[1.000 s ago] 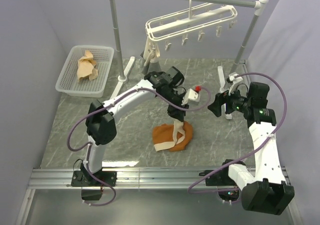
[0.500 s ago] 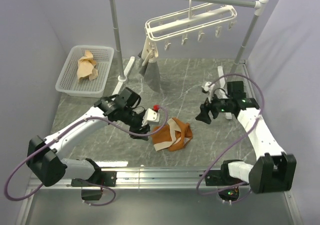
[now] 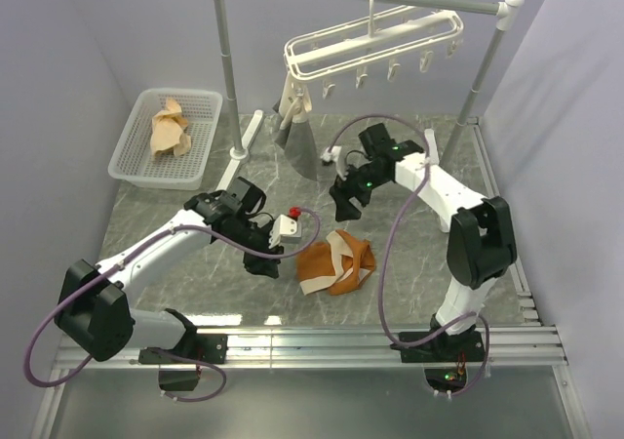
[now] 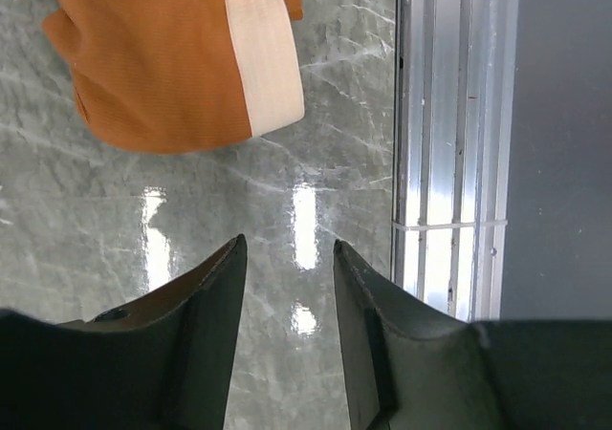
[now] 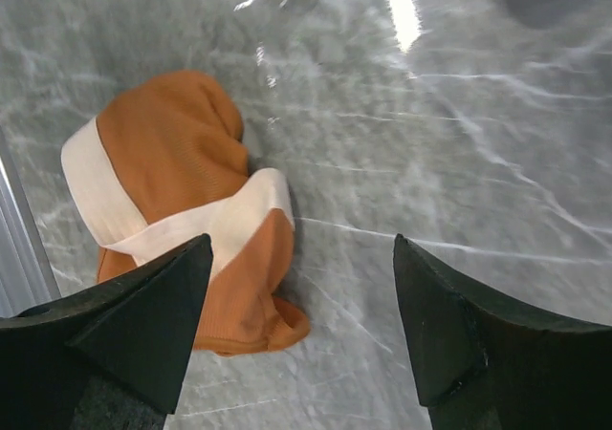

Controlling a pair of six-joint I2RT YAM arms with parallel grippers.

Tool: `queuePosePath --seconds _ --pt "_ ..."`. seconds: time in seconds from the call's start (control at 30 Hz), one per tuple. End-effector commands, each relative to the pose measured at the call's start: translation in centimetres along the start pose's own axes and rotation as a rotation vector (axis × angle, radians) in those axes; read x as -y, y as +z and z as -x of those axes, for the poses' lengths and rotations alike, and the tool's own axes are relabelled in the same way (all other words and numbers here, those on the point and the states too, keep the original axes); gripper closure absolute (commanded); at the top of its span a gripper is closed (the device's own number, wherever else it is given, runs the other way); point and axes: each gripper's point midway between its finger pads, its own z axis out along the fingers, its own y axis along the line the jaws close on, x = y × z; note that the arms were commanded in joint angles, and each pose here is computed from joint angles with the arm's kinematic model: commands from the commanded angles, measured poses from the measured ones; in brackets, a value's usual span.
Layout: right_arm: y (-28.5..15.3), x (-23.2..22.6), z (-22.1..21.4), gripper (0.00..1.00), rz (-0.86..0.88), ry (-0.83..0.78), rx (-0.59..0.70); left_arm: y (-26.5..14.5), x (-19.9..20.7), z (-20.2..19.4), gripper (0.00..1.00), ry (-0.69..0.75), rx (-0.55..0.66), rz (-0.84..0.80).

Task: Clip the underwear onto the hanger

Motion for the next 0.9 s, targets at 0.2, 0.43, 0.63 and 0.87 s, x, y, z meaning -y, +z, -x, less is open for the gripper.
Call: queuePosePath --seconds 0.2,0.43,0.63,0.87 --pt "4.5 -1.9 -1.0 0.17 0.033 -0.219 -0.196 -1.3 0.3 0.9 0.55 -0.013 0.075 0.008" --pt "7.0 0.1 -3.3 0.16 0.056 -0.233 -0.327 -2.0 0.7 0.9 0.55 -0.006 0.068 0.010" --pt "6.5 -3.1 -4.7 0.41 0.208 -0.225 -0.357 -1.7 -0.1 -0.4 0.53 0.048 0.035 0.063" --pt "3.1 -4.7 -1.7 0.97 0.156 -0.263 -0.230 -0.6 -1.1 -1.4 0.54 0.174 -0.021 0.060"
